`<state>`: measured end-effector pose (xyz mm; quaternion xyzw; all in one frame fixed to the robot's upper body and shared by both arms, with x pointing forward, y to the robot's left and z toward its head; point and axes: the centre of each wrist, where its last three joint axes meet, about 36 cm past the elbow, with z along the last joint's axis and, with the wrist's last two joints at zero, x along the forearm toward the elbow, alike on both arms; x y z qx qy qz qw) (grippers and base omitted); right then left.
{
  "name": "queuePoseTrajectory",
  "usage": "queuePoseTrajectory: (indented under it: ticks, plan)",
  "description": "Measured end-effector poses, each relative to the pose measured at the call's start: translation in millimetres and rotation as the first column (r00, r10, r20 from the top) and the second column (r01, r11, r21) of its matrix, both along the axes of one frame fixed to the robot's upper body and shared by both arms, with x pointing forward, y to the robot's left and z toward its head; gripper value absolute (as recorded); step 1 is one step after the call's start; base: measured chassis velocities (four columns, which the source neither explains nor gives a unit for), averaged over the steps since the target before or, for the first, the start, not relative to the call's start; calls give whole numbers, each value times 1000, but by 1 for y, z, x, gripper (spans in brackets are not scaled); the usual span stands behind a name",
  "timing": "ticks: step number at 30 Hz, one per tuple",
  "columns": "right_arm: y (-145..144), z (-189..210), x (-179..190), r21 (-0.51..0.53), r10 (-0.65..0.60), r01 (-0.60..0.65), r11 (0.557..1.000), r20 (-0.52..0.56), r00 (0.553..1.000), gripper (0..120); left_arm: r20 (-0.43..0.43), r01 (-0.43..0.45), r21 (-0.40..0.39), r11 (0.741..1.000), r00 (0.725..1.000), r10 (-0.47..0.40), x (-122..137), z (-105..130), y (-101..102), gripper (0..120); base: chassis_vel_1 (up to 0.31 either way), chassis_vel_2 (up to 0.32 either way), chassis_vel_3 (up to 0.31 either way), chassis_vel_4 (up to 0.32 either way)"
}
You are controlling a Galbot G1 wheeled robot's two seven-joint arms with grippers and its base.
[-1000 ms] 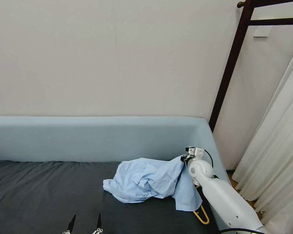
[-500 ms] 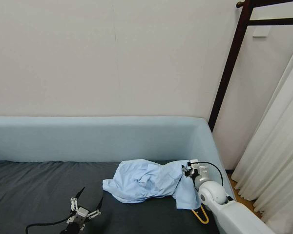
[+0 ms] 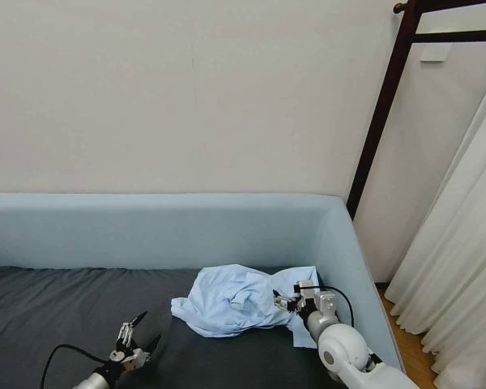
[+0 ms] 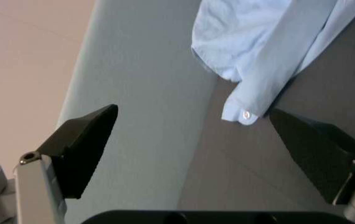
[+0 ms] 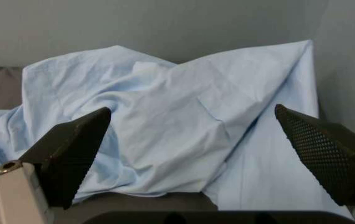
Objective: Pick up the clothes from the sofa and hang them on the clothes hanger.
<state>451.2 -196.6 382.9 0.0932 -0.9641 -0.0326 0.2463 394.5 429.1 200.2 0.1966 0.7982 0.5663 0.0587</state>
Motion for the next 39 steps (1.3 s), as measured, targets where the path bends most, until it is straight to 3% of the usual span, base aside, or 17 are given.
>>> queuePoseTrajectory:
  ticks: [3, 9, 13, 21, 39]
  plan:
    - [-2, 0, -3, 3, -4, 4, 1000, -1, 1000, 100, 3, -11, 22, 1000, 1000, 11, 8, -6, -4, 96, 0, 0, 0, 0]
    - [-4, 3, -10, 8, -12, 12, 1000, -1, 1000, 100, -14, -38, 25, 999, 999, 39, 44, -29, -37, 95, 0, 0, 0, 0]
    - [-7, 8, -10, 15, -24, 24, 1000, 0, 1000, 100, -23, -44, 31, 999, 999, 44, 58, -36, -49, 92, 0, 0, 0, 0]
    - [-22, 17, -7, 33, -55, 55, 998, -7, 998, 100, -79, -81, 59, 995, 993, 86, 67, -50, -46, 91, 0, 0, 0, 0]
    - [-21, 17, -10, 40, -52, 53, 998, -12, 999, 100, -91, -175, 15, 985, 980, 175, 91, -58, -68, 60, 0, 0, 0, 0]
